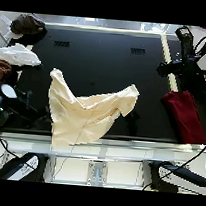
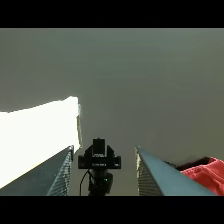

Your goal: Fold the shirts.

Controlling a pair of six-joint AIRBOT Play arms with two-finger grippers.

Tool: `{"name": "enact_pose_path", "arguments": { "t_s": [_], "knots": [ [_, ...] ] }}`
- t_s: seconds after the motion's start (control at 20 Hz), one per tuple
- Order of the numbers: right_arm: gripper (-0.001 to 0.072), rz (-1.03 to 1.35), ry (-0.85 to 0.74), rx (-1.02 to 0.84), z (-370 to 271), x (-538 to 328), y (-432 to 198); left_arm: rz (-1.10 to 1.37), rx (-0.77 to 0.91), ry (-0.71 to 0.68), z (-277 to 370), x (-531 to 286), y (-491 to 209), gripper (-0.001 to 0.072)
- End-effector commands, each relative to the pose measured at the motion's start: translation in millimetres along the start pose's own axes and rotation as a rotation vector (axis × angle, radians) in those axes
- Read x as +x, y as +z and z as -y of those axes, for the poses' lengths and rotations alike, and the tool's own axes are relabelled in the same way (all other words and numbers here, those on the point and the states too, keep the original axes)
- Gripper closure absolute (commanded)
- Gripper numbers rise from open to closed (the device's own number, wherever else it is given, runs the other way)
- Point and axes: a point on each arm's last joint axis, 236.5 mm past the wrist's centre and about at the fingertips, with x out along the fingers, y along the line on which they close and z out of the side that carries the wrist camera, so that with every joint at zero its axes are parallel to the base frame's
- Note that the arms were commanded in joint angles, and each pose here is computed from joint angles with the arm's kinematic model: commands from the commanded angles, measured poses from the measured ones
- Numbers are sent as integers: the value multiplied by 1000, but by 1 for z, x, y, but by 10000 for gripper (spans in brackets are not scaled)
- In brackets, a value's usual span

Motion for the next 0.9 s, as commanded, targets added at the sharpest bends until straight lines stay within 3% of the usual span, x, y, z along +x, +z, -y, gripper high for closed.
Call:
{"name": "enact_pose_path", "arguments": {
  "t_s": [0.0, 0.4, 0.5, 0.55, 0.7, 0.85],
  "knots": [
    [277, 0, 0, -2, 0, 0, 0, -4, -170, -21, 6, 31, -11, 164],
    [277, 0, 0, -5, 0, 0, 0, -1, -381, -21, -1, 46, -11, 168],
    [277, 0, 0, -5, 0, 0, 0, 9, -426, -26, -4, 56, -10, 243],
    [277, 0, 0, -5, 0, 0, 0, 21, -448, -42, -3, 59, -7, 243],
    [277, 0, 1, -4, 0, 0, 0, 81, -470, -121, 10, 62, 10, 242],
    [277, 0, 1, -4, 0, 0, 0, 56, -475, -95, 6, 68, 8, 243]
  ]
}}
